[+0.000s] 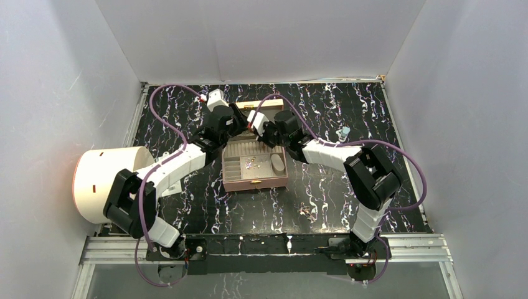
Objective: Organize the mixed jewelry
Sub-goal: Adjust the jewelry in the jewelry box.
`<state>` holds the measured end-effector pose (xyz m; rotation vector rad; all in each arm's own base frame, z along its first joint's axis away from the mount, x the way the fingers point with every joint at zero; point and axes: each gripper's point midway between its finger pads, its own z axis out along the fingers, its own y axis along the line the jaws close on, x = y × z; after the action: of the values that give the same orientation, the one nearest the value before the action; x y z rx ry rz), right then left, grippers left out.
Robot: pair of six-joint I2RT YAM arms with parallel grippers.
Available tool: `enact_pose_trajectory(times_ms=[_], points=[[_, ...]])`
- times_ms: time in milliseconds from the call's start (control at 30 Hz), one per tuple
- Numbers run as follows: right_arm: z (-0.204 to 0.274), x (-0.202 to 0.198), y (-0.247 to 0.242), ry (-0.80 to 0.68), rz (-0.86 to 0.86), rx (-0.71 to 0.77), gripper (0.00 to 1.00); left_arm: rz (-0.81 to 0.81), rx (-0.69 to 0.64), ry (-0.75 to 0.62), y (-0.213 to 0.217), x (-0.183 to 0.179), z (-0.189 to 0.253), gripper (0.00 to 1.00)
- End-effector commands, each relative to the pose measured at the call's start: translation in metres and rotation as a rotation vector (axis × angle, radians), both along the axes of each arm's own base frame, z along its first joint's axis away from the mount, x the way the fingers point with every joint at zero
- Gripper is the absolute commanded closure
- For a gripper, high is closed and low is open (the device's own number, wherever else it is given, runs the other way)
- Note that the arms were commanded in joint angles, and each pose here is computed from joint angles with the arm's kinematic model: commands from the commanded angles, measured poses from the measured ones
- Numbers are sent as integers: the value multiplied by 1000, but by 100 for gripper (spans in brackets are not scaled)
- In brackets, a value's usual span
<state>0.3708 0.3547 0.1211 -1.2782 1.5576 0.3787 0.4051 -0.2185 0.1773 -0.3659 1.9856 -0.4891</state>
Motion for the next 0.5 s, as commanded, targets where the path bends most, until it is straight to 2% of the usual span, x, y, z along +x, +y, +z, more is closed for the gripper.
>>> enact_pose_trajectory(times_ms=[0,233,467], points=[[12,-9,21,50,39,37,100,10,-5,-51,9,-7,40,54],[12,-3,26,125,19,70,100,0,-6,-38,19,-27,43,51],[12,-4,28,168,32,98,100,7,-16,-36,21,-30,43,49]])
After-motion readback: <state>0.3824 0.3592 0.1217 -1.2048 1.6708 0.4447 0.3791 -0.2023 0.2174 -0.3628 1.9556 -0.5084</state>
